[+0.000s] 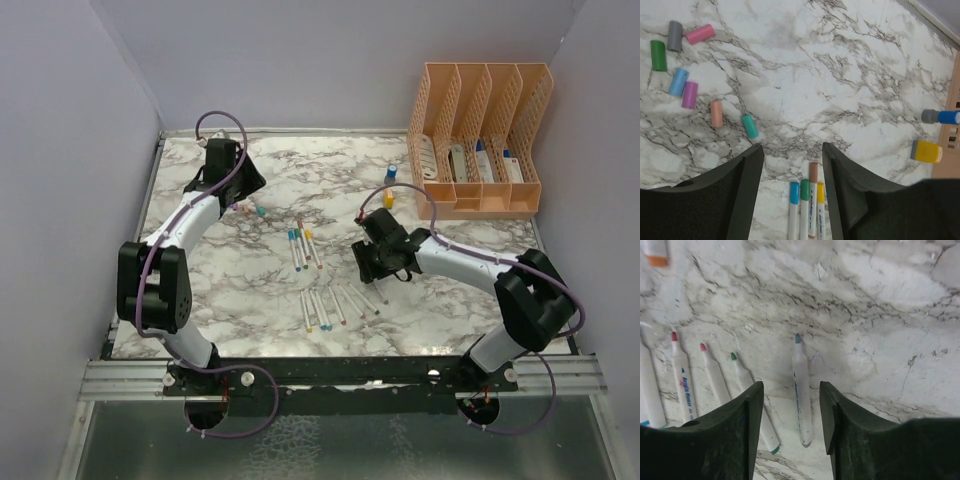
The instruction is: Open the pen caps
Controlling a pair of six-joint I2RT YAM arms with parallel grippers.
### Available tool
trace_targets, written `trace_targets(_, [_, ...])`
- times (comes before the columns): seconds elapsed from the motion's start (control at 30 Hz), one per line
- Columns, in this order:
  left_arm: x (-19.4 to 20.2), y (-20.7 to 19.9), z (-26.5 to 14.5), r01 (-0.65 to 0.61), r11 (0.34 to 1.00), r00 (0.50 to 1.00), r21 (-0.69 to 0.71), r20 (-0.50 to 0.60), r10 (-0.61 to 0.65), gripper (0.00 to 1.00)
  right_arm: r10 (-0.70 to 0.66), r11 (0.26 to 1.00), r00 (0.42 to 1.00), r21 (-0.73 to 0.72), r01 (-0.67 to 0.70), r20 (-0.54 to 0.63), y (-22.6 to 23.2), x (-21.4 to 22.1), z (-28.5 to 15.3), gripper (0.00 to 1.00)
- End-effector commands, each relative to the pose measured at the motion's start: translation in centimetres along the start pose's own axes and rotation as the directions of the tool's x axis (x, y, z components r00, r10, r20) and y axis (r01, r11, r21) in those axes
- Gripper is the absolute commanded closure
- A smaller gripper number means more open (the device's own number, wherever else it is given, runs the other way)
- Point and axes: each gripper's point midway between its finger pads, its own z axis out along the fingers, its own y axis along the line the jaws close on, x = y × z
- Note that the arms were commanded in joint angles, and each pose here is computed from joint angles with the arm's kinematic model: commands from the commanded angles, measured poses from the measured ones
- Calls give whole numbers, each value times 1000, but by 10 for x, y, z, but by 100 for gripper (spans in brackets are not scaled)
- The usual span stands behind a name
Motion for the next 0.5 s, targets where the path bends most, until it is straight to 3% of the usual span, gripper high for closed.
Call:
trace_targets(0.0, [1, -17, -25, 42, 993, 999, 114, 10, -44, 41, -1, 1000, 988, 0, 1, 155, 5, -56, -24, 49])
trace_targets(0.13, [3, -33, -43, 51, 974, 998, 221, 11, -55, 3, -51, 999, 979, -6, 53, 197, 14, -90, -20, 41])
trace_targets(0.27, [7, -44, -57, 71, 954, 997, 292, 3, -75, 1, -99, 993, 978, -50, 109, 181, 28, -111, -4, 33])
trace_targets(0.47, [8, -47, -75, 82, 942, 996, 325, 17, -93, 1, -136, 983, 981, -105, 151, 141, 53, -123, 21, 31])
